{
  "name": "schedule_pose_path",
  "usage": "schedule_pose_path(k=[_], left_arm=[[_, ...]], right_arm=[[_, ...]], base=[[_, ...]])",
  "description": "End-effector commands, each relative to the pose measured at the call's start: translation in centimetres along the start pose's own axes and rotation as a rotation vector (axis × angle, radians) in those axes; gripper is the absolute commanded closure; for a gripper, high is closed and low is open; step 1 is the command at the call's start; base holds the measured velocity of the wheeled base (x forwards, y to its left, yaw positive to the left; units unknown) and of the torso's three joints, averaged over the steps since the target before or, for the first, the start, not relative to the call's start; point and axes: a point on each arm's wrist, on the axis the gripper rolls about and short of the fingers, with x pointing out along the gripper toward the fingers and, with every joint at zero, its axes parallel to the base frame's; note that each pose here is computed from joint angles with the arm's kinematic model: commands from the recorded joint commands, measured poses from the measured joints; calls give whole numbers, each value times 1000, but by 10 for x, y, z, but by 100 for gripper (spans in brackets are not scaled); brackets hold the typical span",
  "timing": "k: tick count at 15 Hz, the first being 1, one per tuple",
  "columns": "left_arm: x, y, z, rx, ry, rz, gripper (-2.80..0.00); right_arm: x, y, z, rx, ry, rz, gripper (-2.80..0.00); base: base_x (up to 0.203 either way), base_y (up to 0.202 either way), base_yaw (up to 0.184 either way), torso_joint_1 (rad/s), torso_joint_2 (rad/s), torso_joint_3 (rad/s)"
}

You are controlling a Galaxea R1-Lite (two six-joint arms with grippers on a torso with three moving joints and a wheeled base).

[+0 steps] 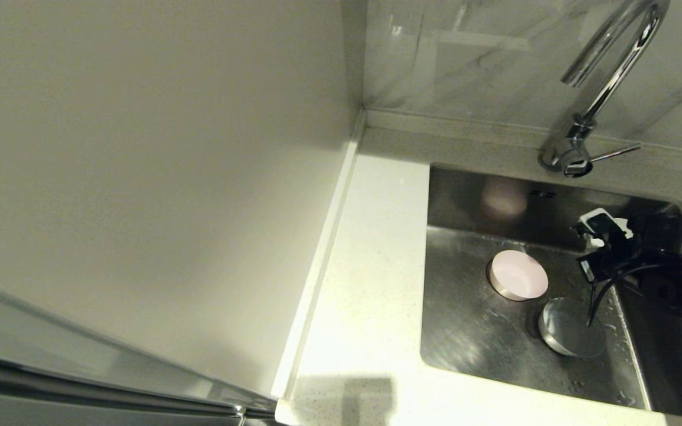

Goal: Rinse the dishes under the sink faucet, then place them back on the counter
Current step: Put a bowl back to the table from the sink

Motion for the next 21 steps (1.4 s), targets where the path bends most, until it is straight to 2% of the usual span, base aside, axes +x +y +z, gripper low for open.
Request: schedule_pose_path(k=[1, 4, 6, 8, 11, 13, 17, 21], left_arm=[[0, 0, 0, 0, -5, 0, 0], [0, 0, 0, 0, -3, 1, 0], [0, 0, 0, 0, -3, 0, 0], [0, 0, 0, 0, -3, 0, 0], [0, 0, 0, 0, -3, 0, 0], [0, 0, 0, 0, -3, 0, 0], [0, 0, 0, 0, -3, -1, 0], [0, 0, 0, 0, -3, 1, 0]], right_arm=[[-51, -22, 23, 23, -71, -42, 0], [-117, -38, 31, 77, -130, -76, 0], [-157, -48, 38, 143, -164, -89, 0], [-174, -59, 47, 207, -133, -77, 0], [-157, -90, 62, 276, -96, -125, 0], [-142, -113, 59, 315, -30, -164, 0], [-100, -140, 45, 388, 62, -206, 0], [-69, -164, 19, 420, 129, -274, 0]], base=[[0, 0, 0, 0, 0, 0], [0, 0, 0, 0, 0, 0], [0, 0, 0, 0, 0, 0], [0, 0, 0, 0, 0, 0], [0, 0, 0, 0, 0, 0], [0, 0, 0, 0, 0, 0], [0, 0, 0, 0, 0, 0], [0, 0, 0, 0, 0, 0]])
